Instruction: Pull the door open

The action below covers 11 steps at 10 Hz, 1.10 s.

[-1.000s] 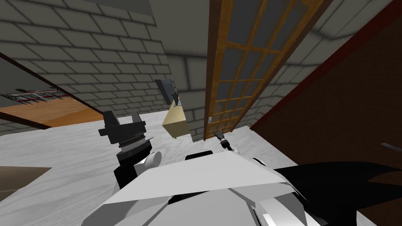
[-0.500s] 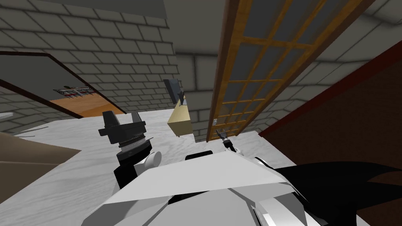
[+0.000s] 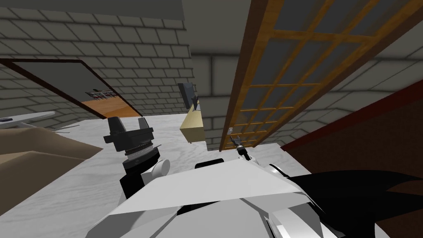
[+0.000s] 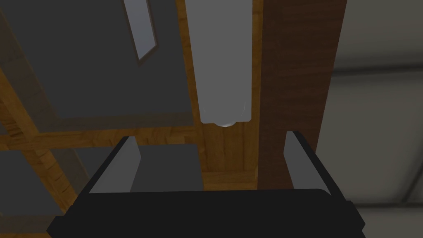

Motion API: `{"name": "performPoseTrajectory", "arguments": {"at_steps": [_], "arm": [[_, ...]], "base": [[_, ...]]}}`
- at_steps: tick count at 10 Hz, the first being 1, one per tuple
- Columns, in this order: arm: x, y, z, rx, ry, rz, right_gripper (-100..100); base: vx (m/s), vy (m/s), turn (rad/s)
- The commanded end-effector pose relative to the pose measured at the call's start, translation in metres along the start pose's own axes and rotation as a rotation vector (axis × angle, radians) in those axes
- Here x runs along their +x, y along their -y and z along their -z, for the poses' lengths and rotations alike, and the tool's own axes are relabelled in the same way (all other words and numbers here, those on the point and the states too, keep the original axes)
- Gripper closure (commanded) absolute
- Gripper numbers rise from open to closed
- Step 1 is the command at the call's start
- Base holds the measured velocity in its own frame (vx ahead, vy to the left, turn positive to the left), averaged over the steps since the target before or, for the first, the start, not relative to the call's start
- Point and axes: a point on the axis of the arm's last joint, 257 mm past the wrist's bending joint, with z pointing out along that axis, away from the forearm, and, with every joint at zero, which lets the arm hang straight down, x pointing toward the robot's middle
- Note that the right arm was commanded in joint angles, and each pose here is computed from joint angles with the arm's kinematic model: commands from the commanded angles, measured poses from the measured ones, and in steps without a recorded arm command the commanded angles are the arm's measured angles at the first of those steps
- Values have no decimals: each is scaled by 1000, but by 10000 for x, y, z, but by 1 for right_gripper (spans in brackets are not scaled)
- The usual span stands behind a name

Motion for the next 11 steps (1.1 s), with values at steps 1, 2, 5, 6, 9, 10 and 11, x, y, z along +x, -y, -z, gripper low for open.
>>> {"name": "performPoseTrajectory", "arguments": {"at_steps": [1,2,5,6,9,10,11], "arm": [[-29,136,26,32,5,2,-100],[-29,136,26,32,5,2,-100],[-88,464,57,103,14,8,-100],[-103,541,66,119,16,9,-100],[-40,539,133,121,0,9,-100],[-40,539,133,121,0,9,100],[-40,539,133,121,0,9,100]], "base": [[69,0,281],[57,-6,80],[83,-5,258],[84,-14,121],[9,3,38],[-10,6,-12],[2,-5,-22]]}}
